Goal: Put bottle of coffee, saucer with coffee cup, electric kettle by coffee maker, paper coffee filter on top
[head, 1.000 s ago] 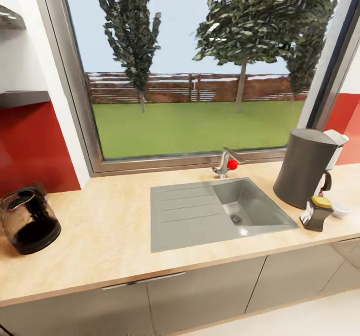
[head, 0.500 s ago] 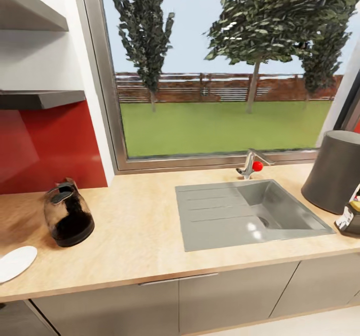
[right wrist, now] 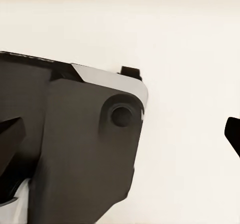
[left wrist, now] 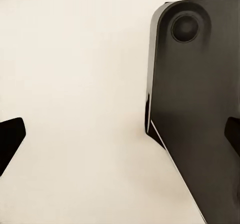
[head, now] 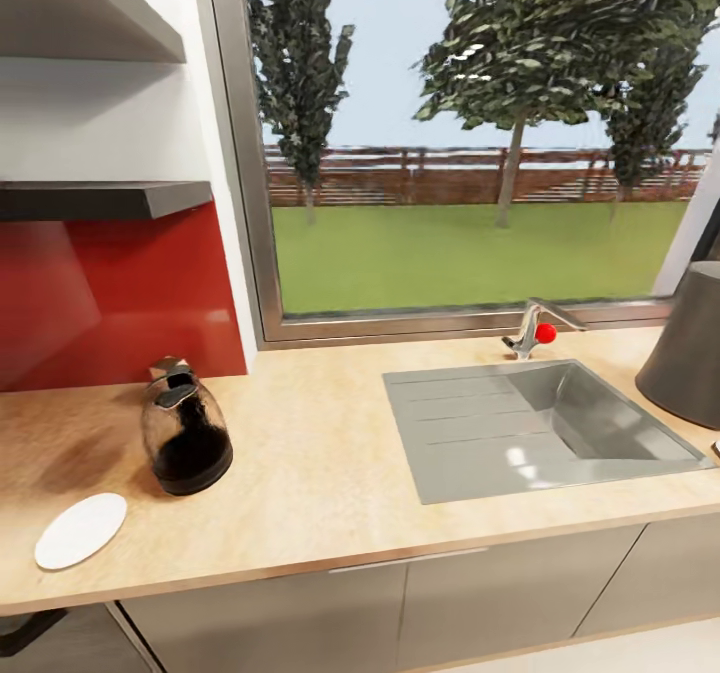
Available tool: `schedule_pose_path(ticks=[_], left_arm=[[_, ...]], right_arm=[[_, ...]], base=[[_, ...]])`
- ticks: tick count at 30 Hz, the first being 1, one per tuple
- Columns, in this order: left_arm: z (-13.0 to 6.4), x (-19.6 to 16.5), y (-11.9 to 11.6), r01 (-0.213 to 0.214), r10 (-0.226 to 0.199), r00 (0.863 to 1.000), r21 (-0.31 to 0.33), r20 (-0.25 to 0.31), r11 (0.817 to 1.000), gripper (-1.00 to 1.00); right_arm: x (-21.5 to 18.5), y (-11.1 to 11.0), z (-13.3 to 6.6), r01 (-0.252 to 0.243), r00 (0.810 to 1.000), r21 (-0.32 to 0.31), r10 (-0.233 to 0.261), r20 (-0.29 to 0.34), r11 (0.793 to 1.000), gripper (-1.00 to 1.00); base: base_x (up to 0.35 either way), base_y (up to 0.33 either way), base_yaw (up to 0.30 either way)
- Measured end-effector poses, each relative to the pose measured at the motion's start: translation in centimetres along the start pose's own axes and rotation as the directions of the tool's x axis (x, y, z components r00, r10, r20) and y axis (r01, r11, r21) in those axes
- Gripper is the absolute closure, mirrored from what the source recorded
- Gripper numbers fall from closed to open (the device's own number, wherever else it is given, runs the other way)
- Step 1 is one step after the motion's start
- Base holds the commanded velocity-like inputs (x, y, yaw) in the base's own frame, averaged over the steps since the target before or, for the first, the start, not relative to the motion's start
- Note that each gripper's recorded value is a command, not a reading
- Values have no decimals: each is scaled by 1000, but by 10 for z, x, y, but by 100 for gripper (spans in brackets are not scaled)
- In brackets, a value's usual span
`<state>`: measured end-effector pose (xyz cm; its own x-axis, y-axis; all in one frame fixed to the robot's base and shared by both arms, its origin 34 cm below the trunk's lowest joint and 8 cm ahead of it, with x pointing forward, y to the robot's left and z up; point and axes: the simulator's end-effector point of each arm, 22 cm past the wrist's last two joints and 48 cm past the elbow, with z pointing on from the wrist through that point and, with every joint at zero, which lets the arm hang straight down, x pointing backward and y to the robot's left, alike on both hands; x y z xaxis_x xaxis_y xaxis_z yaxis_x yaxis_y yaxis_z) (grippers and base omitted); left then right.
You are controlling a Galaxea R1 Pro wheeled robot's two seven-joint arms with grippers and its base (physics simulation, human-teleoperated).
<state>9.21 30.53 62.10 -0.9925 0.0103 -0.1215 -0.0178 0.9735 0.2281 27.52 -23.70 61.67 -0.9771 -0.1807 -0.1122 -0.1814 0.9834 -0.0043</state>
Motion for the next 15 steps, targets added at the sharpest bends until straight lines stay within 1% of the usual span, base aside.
schedule_pose_path(ticks=[4,8,11,15], left_arm=[[0,0,0,1,-1,1000,0,0,1000,-100],[0,0,1,1,-1,1000,-1,-1,1000,-100],[0,0,1,1,-1,1000,-2,-1,1000,-100],[0,0,1,1,-1,1000,-1,-1,1000,-100]], right_arm=[[0,1,0,0,1000,-4,0,0,1000,-100],[0,0,0,2,1000,-4,-2,-1,1000,-100],[0,0,0,3,1000,-3,-3,-1,1000,-100],[1,0,0,4,1000,-3,-4,-2,1000,-100]], base=[[-7,313,0],[-127,302,23],[-144,299,176],[-143,299,253]])
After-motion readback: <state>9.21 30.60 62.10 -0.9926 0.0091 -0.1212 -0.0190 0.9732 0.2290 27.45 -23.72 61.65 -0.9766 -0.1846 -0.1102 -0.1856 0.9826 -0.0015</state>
